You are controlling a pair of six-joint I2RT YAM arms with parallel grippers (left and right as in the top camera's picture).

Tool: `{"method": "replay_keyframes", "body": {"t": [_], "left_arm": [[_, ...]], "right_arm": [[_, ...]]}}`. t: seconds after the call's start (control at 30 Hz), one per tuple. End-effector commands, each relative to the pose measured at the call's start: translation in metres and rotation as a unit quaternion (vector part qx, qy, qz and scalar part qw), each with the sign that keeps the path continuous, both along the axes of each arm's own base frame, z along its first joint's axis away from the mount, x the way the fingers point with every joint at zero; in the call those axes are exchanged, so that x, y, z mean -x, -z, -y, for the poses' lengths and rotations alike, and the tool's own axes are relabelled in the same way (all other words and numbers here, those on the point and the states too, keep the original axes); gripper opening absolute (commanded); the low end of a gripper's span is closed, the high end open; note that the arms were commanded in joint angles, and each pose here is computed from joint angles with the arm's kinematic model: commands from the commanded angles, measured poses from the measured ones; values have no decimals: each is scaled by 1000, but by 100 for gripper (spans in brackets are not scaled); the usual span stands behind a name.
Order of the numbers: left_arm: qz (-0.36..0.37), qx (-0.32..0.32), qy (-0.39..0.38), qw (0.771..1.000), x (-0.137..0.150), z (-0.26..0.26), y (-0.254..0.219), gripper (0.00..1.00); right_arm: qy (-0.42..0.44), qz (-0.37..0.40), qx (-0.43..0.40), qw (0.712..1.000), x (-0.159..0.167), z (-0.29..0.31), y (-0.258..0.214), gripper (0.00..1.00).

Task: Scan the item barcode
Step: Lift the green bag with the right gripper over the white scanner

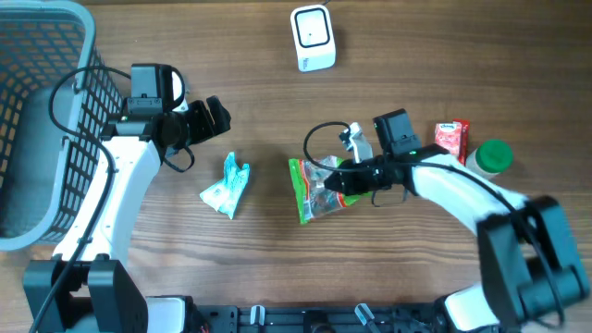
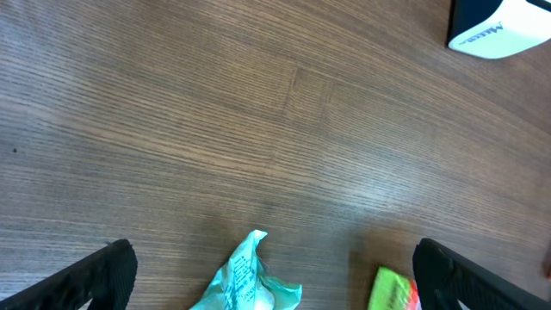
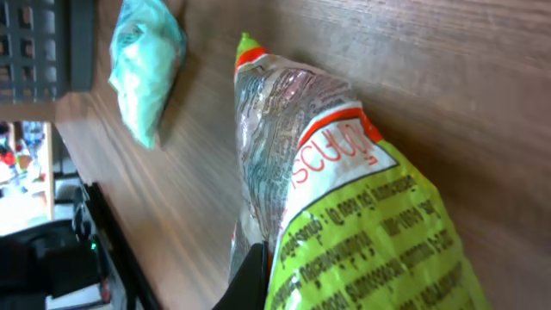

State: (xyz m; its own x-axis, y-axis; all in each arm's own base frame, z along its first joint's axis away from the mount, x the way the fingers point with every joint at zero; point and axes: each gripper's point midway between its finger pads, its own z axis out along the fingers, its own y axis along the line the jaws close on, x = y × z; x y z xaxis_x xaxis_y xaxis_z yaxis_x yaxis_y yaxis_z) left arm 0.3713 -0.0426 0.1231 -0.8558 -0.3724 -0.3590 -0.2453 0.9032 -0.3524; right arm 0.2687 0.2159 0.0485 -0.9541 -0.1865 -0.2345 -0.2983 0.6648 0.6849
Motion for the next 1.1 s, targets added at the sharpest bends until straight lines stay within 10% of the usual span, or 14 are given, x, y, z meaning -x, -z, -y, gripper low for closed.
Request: {"method": "replay_keyframes", "body": {"t": [0.0,0.73,1.07], "left_arm": [[1,-6,7,1000,0,-2,1,100],[1,-6,7,1000,0,-2,1,100],[1,-6,7,1000,0,-2,1,100]], "right_arm": [[3,99,20,995,-22,6,-60,4],[64,352,163,919,-85,55,-268,4],[21,415,176,892,-89,53,-293,4]]}}
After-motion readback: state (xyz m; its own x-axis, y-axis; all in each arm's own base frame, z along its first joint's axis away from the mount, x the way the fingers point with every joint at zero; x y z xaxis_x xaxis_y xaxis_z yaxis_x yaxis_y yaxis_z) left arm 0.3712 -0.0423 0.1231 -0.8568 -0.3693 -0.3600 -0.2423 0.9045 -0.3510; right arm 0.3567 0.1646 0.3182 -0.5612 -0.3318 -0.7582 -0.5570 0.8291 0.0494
